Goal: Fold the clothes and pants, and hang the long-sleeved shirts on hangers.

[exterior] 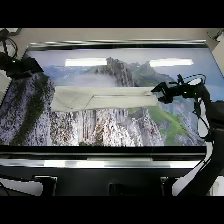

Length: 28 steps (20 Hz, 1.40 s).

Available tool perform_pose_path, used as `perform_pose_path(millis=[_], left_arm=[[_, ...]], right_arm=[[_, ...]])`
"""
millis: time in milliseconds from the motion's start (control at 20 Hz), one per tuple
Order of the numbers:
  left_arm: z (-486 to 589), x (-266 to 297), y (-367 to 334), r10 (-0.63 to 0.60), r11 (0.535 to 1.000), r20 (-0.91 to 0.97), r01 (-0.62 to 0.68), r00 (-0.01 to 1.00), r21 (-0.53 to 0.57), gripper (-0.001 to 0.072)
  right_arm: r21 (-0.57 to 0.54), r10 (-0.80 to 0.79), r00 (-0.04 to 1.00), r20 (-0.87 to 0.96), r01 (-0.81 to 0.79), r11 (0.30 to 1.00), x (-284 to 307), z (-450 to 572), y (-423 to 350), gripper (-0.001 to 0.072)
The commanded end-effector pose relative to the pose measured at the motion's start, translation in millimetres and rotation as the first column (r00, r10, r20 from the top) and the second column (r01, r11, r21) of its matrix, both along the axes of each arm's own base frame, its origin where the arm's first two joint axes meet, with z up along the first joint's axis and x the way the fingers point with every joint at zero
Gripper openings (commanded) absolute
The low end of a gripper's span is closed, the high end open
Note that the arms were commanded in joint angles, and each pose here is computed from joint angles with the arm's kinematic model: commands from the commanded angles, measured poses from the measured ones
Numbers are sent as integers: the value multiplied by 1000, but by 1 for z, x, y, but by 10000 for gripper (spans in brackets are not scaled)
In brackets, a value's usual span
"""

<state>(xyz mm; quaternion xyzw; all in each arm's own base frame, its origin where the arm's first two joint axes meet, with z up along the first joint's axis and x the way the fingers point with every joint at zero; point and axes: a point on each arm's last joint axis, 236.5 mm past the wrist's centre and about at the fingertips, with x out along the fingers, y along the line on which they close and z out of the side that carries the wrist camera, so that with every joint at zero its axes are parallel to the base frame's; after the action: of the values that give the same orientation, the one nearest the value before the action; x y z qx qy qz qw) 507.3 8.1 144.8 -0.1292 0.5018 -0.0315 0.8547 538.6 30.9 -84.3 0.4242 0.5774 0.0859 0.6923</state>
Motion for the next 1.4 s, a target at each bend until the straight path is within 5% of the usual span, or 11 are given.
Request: perform_pose_path(millis=[0, 150, 250, 450, 500, 550, 700, 800, 850, 1350], left_arm=[[1, -1, -2, -4, 1000, -2, 4, 1000, 0, 714], [0, -1, -10, -20, 1000, -2, 20, 1000, 1, 714], [1, -1, -14, -28, 1000, -2, 28, 1000, 1, 714], [0, -1, -18, -35, 999, -3, 35, 999, 0, 714], [0, -1, -19, -37, 999, -3, 37, 999, 0, 713], [0, -1, -20, -40, 999, -4, 40, 999, 0, 713], [-3, -1, -32, -60, 998, -11, 60, 998, -3, 680], [-11, -1, -52, -73, 997, -31, 72, 997, -23, 167], [-18, -1, -65, -87, 996, -47, 86, 995, -31, 24], [-166, -25, -323, -111, 978, -256, 60, 960, -199, 19]], right_arm=[[-19, -17, 1000, -13, 17, 1000, 2, -13, -1, 707], [-27, 17, 999, -45, -18, 999, -3, -28, 16, 701], [-50, 8, 997, -83, -12, 999, -6, -36, 23, 627], [-84, 12, 994, -108, -21, 996, -10, -41, 27, 338], [-90, 9, 995, -101, -19, 996, -9, -42, 25, 227], [-90, 6, 995, -98, -15, 996, -8, -42, 25, 41], [-78, 4, 996, -88, -11, 997, -6, -36, 28, 35], [-77, 17, 997, -76, -23, 997, -7, -24, 28, 34], [-79, 26, 998, -65, -31, 996, -8, -15, 28, 34], [-248, 99, 995, 31, -89, 965, -34, 92, 7, 33]])
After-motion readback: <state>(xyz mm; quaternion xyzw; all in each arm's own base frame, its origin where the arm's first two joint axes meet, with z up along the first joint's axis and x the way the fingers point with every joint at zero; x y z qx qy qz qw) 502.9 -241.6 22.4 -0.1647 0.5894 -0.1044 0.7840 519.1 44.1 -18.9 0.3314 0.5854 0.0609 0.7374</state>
